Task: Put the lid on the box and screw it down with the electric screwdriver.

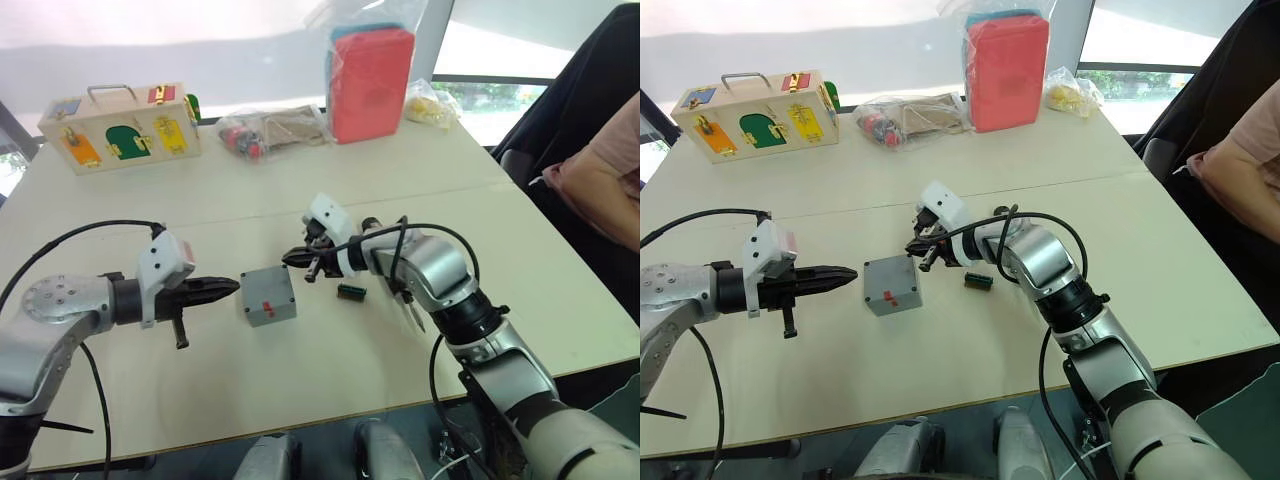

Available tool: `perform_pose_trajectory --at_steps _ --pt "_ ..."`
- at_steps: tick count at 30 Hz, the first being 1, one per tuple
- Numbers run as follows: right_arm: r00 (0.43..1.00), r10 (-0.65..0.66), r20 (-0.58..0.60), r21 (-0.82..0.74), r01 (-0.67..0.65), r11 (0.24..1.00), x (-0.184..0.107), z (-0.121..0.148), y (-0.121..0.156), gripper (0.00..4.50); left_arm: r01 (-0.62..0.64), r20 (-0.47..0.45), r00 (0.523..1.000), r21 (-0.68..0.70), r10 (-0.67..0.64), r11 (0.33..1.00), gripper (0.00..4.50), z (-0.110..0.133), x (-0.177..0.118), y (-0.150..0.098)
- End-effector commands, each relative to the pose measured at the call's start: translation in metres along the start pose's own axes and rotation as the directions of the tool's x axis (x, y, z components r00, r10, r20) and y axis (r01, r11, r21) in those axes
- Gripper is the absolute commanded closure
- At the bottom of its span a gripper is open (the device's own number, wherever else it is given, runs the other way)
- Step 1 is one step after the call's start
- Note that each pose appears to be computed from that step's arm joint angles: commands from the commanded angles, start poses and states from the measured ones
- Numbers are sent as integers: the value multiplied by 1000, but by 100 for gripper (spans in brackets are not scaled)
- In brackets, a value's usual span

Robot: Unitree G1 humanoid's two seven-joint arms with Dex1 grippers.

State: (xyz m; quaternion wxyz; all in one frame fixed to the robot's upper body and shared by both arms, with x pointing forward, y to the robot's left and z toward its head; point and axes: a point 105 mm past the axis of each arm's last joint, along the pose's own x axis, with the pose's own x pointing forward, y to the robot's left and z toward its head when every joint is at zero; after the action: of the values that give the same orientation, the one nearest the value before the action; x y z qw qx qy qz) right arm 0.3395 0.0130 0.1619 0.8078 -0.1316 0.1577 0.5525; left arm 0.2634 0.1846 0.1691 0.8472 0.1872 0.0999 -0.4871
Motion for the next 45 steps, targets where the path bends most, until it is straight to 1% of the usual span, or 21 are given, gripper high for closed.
perform_pose_trajectory --at_steps 1,13,21,41,45 --pt "999 1 45 -46 1 999 -2 18 0 443 -16 24 1000 33 16 999 450 10 -3 2" --pt "1000 1 -4 -44 -1 999 3 0 -4 443 -17 23 1000 32 16 999 450 10 -3 1" --pt "999 25 -33 -43 -26 999 6 -10 0 443 -21 28 999 34 20 999 450 11 -2 1" --pt "997 65 -39 -57 -67 996 7 -9 10 443 -24 34 999 35 22 999 450 11 0 1" --pt "997 55 -55 -56 -58 997 10 -15 7 443 -23 35 999 33 22 999 450 11 1 0"
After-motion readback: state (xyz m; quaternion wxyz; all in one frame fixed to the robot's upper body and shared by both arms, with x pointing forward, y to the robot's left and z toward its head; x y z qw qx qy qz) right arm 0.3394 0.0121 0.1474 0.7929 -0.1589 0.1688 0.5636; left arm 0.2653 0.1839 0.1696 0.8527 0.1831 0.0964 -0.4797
